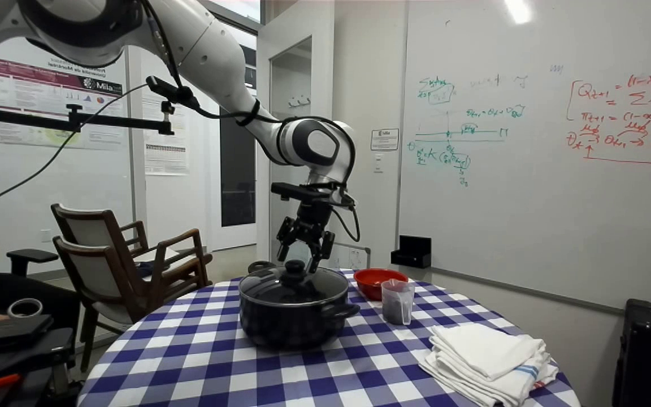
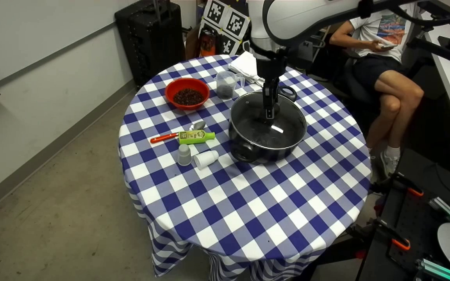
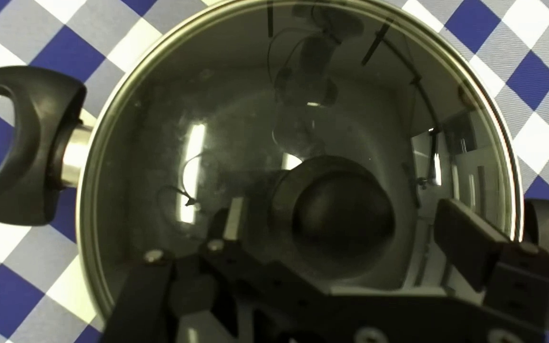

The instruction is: Remove the glass lid from the black pot.

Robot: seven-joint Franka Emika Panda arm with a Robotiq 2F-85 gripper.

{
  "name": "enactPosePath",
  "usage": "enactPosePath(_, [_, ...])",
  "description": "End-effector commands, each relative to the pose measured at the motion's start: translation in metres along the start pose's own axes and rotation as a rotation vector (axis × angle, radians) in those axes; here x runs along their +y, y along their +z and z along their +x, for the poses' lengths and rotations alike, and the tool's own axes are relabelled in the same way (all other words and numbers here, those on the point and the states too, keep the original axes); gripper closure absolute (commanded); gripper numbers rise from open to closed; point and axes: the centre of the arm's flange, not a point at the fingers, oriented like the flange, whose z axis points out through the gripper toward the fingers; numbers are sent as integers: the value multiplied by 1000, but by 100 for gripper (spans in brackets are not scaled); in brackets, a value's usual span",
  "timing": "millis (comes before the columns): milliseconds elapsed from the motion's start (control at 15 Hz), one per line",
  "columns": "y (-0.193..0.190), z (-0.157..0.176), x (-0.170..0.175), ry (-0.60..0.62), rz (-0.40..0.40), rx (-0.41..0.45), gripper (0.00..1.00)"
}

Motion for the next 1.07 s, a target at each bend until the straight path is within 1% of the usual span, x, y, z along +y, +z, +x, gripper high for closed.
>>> enactPosePath(0, [-5,10,6,-9,37,-10,34])
enactPosePath(267, [-8,10,8,-4,37,-16,65])
enactPosePath(400, [-11,9,7,-3,41,-19,69])
enactPosePath(467, [-15,6,6,-3,40,-20,74])
enactPosePath(533, [-15,5,6,-3,38,-20,75])
enactPosePath(667, [-31,-6,6,2,24,15,75])
enactPosePath(800, [-52,-23,8,16,-7,56,75])
enactPosePath(933, [-86,-50,13,32,-43,132,75])
enactPosePath(1000, [-102,-62,17,44,-69,185,75])
